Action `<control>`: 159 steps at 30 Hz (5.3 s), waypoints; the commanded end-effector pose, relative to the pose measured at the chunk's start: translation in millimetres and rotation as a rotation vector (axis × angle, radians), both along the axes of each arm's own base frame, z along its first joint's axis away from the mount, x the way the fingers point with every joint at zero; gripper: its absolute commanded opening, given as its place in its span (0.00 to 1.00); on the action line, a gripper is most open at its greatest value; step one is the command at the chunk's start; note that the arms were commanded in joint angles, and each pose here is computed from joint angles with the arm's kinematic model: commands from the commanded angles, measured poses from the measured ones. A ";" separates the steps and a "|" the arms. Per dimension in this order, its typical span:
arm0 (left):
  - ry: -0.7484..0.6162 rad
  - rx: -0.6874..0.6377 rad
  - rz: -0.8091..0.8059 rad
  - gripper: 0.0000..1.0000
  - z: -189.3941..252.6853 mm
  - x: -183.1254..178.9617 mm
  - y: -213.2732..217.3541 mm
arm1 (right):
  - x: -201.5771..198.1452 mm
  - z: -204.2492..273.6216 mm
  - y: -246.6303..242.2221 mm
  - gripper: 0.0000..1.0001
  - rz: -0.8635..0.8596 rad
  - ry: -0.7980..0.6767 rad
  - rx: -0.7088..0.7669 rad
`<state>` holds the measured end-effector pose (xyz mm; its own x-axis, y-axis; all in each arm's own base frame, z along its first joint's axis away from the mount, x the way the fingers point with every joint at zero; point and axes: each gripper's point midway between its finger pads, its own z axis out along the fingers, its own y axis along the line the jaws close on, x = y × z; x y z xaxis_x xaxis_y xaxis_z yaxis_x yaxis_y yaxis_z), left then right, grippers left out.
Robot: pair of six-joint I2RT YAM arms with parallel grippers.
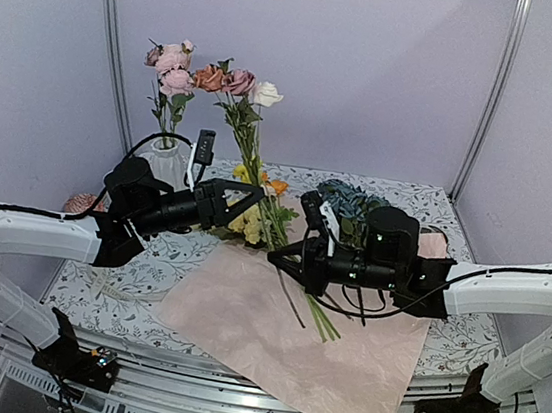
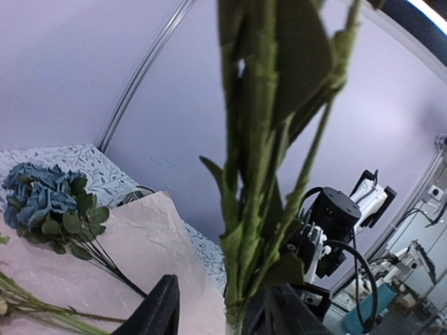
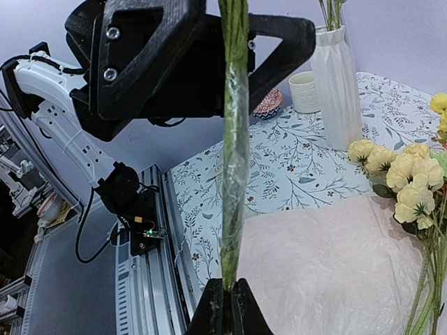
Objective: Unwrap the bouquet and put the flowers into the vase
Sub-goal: Pass from the right arm to the left, then place the fake flower in the vase, then pick up the fake flower from the flattened wrapping paper.
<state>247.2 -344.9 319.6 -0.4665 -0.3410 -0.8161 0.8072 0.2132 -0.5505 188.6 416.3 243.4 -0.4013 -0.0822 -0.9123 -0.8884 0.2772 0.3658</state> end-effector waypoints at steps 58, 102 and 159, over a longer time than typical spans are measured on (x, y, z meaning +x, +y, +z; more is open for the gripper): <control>-0.393 0.556 1.382 0.00 147.5 167.6 262.9 | 101.0 -55.2 -134.6 0.99 -0.748 -0.386 -0.280; 0.303 0.404 0.720 0.92 -28.5 109.8 206.1 | 72.9 -62.5 -112.2 0.63 -0.547 -0.122 -0.285; 0.242 0.371 0.320 0.95 -91.0 67.8 93.2 | 142.3 -231.5 -90.6 0.07 -0.451 0.327 -0.856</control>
